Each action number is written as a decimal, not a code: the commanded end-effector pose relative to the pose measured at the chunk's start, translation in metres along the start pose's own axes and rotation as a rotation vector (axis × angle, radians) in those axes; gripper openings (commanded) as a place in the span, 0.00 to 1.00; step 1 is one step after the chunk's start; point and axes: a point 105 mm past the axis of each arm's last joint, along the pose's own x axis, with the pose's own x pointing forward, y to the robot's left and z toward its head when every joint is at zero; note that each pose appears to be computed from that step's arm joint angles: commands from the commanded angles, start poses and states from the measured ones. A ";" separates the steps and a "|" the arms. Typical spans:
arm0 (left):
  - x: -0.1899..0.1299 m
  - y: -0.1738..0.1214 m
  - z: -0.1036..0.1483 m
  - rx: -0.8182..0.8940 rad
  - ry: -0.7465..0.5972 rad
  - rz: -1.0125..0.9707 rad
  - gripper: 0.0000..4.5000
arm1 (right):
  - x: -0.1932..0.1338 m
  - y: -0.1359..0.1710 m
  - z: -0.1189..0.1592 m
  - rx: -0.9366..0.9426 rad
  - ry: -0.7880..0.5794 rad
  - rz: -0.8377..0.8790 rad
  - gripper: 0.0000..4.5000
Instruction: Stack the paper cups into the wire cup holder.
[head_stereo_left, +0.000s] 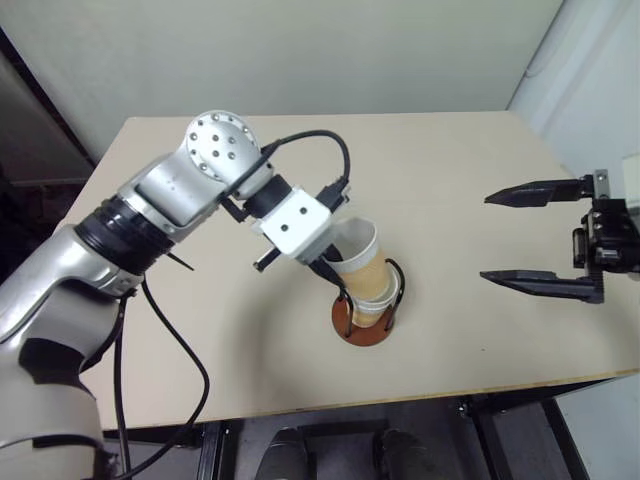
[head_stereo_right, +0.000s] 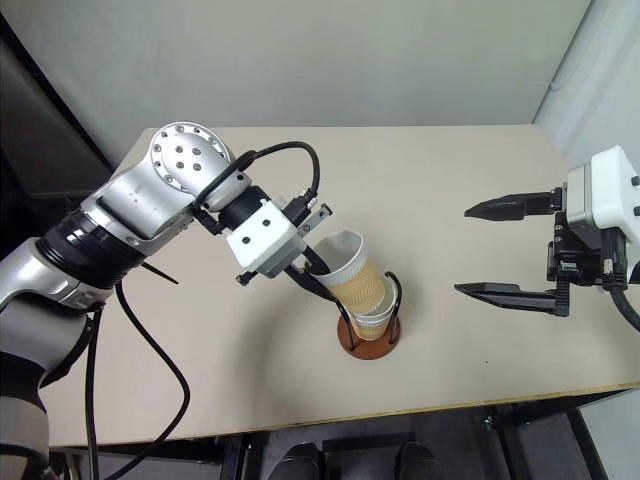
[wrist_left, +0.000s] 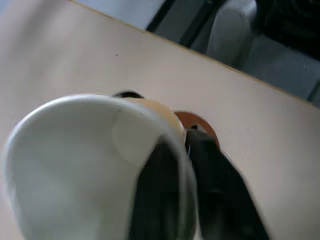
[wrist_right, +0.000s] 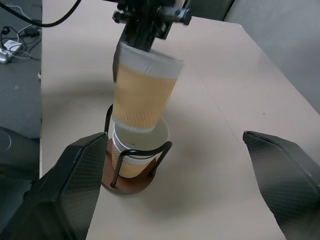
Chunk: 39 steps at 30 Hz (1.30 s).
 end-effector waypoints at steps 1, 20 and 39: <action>-0.003 -0.001 0.000 0.035 0.028 -0.014 0.37 | -0.003 -0.001 0.010 -0.058 -0.002 -0.017 1.00; -0.022 0.010 -0.003 -0.131 -0.006 0.260 0.59 | 0.027 -0.019 0.005 -0.093 -0.100 0.112 1.00; -0.118 -0.172 -0.046 -1.008 -0.022 0.806 0.59 | -0.009 -0.035 -0.061 0.197 -0.030 0.032 1.00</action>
